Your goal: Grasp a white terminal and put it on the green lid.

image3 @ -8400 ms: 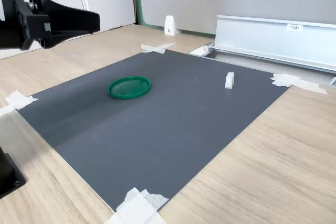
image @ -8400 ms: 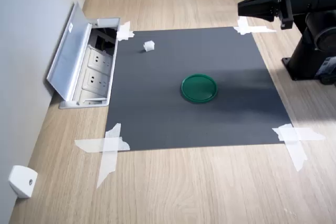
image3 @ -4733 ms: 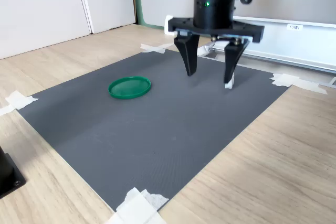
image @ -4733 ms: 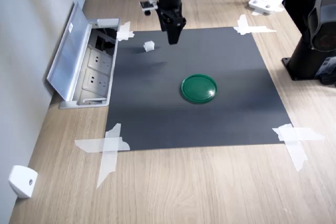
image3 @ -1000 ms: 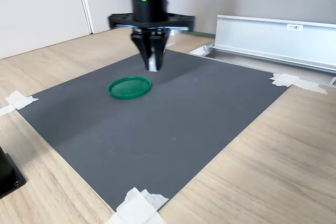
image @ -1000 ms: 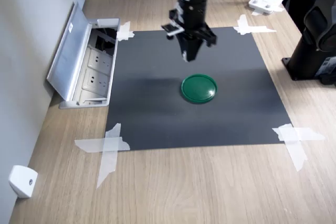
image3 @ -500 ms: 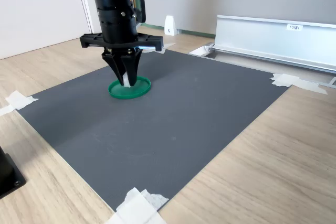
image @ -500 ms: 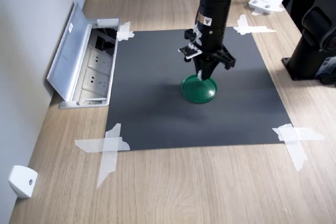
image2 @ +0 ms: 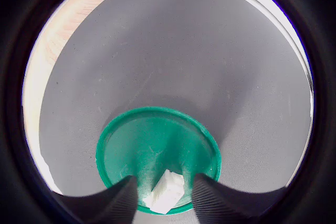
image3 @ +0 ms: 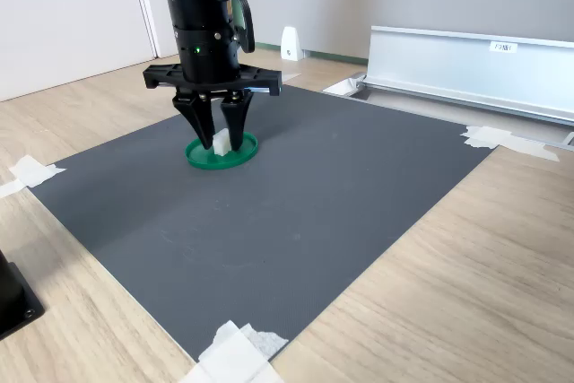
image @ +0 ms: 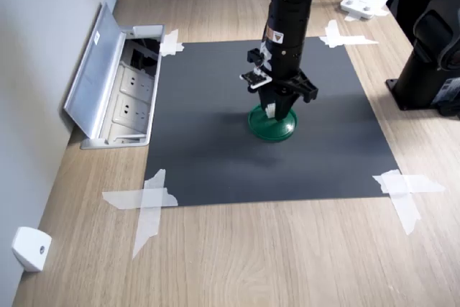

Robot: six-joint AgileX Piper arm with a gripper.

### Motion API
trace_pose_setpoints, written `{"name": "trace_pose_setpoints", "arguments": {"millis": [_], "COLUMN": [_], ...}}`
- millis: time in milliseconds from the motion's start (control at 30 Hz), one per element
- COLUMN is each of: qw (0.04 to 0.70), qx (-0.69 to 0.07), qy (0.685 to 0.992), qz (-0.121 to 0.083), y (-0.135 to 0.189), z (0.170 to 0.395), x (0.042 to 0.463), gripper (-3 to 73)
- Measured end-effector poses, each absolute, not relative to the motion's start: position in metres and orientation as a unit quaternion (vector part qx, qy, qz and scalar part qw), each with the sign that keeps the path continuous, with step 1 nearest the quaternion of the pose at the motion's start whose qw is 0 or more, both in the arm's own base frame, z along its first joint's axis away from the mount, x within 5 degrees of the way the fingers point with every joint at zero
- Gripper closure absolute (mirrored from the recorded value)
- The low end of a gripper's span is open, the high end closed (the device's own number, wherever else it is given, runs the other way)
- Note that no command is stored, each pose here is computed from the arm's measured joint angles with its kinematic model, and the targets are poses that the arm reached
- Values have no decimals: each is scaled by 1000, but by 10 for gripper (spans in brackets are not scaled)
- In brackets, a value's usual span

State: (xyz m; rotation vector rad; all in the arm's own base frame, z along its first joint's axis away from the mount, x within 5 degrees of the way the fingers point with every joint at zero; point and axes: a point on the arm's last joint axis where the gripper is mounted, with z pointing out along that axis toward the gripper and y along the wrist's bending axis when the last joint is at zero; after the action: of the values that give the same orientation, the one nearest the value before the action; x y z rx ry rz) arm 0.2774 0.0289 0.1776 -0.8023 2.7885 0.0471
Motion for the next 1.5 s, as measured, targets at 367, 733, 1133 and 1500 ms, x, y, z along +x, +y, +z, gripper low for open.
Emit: {"name": "trace_pose_setpoints", "arguments": {"millis": [367, 733, 1133, 1500], "qw": [173, 344, 581, 662], "qx": [-266, -129, 11, 11], "qy": [948, 930, 812, 747], "qz": [10, -9, -47, -58], "y": [29, 1, -11, -2], "z": [204, 270, 284, 229], "x": [272, 242, 105, 46], "gripper": [95, 661, 700, 700]}}
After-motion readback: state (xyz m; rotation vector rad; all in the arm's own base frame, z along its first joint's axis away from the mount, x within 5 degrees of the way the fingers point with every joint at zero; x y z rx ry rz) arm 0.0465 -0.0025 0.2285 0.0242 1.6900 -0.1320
